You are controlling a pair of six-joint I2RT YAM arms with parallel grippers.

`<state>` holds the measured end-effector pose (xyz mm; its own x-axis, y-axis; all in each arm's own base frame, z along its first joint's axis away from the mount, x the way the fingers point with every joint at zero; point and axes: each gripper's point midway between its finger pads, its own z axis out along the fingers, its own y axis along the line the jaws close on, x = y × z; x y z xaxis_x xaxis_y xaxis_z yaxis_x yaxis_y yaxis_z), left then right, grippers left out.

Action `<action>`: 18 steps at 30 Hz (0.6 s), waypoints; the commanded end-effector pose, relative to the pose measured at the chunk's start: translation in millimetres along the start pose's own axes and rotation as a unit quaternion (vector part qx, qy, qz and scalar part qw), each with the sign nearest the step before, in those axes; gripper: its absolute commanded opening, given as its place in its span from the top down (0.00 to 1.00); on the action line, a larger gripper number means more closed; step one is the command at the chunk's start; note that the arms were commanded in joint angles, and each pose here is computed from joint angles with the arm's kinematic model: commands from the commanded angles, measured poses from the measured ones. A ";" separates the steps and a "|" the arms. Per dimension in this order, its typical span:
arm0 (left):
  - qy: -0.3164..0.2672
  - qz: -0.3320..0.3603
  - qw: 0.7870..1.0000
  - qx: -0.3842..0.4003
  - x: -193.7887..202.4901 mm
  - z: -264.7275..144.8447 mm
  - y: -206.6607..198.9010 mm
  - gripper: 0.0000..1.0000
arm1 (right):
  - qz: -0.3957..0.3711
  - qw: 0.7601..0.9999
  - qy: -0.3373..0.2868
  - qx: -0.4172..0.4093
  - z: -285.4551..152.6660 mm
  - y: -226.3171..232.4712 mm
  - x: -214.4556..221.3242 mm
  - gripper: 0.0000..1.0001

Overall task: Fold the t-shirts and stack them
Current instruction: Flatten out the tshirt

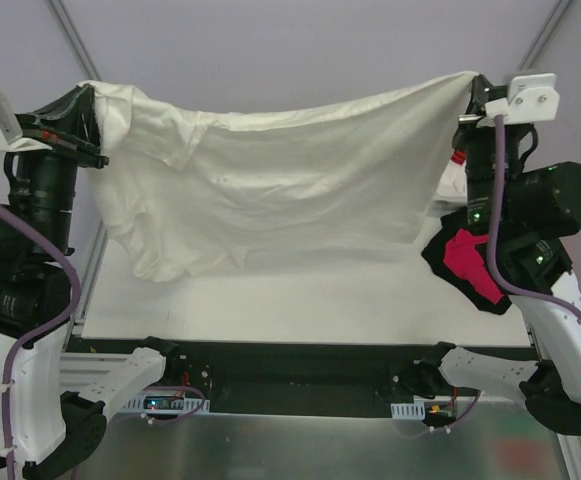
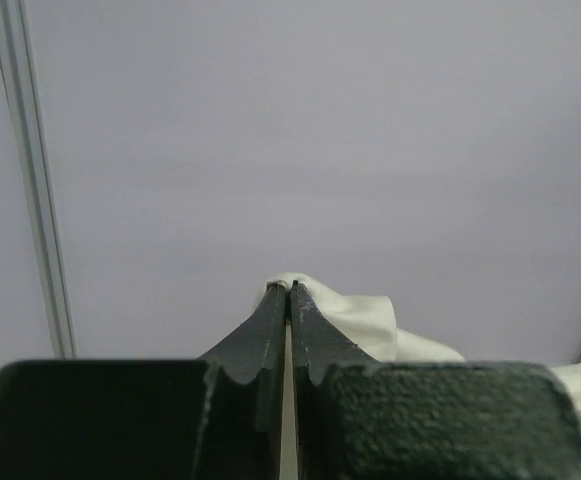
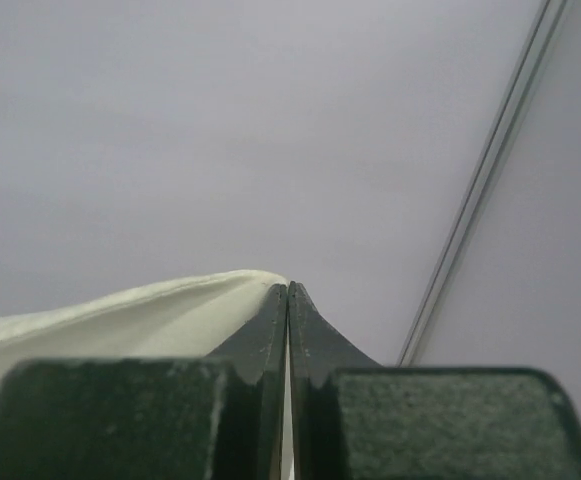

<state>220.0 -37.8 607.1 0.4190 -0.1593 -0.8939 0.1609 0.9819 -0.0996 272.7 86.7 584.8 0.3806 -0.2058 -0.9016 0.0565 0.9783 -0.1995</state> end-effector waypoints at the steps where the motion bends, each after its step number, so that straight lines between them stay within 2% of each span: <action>1: -0.119 0.023 0.992 0.038 -85.6 -7.9 -12.5 1.00 | -0.007 0.996 -0.084 0.021 -3.1 -37.6 -69.4 0.99; 6: -0.137 0.029 0.988 0.059 -101.1 -18.8 -18.6 1.00 | -0.007 0.995 -0.098 0.020 -10.4 -47.6 -82.4 0.99; 11: -0.148 0.037 0.986 0.064 -106.1 -38.3 -17.6 1.00 | -0.001 0.994 -0.112 0.016 -25.4 -53.4 -76.6 0.99; 18: -0.151 0.042 0.986 0.062 -105.7 -43.1 -15.8 1.00 | 0.005 0.993 -0.119 0.011 -34.0 -55.3 -71.8 0.99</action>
<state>150.1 -35.2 666.3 0.6113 -0.1235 -0.7817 0.2222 0.9748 0.0198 227.7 61.5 626.3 0.5200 -0.2395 -0.8199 0.0550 0.9673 -0.2477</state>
